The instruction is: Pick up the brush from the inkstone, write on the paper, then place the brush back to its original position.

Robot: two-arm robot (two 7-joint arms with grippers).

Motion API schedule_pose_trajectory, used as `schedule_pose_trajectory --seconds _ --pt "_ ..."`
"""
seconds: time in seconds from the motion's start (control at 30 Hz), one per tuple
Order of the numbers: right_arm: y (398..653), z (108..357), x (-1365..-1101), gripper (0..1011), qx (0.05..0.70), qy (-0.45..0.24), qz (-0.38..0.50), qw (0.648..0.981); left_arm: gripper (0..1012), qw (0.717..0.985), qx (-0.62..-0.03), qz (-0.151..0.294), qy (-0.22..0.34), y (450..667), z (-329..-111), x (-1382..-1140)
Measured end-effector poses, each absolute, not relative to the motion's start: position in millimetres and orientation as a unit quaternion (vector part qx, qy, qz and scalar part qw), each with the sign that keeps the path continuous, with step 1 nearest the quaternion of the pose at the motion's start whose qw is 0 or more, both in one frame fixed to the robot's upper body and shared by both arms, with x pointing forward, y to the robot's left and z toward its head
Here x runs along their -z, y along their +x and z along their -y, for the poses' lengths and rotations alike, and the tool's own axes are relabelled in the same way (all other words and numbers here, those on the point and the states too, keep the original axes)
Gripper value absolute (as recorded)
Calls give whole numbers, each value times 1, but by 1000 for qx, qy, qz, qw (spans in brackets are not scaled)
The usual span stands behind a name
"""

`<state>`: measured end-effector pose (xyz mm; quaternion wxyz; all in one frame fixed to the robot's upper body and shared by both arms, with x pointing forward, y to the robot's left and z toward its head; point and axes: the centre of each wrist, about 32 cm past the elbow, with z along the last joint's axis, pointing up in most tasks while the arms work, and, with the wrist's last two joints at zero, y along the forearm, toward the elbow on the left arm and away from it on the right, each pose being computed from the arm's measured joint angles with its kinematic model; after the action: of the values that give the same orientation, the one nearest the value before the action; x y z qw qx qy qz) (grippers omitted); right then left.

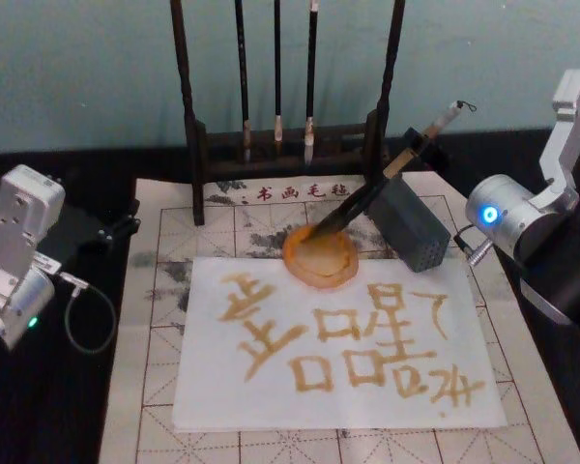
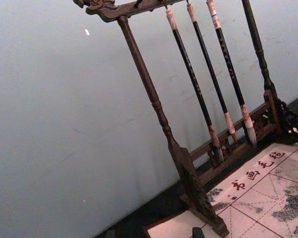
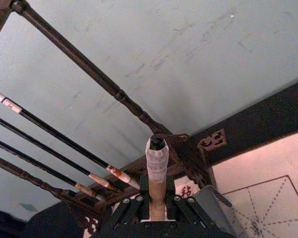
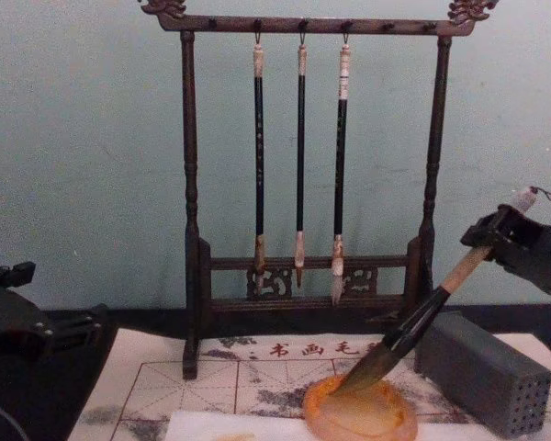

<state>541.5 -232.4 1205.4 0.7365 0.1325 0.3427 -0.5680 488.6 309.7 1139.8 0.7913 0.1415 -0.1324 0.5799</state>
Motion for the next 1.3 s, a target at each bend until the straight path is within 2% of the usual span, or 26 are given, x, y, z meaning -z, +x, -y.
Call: schedule_pose_trajectory --seconds 1.3 --pt "531 235 -1201 202 567 122 -367 727 1001 791 -580 132 141 489 -310 -1140"
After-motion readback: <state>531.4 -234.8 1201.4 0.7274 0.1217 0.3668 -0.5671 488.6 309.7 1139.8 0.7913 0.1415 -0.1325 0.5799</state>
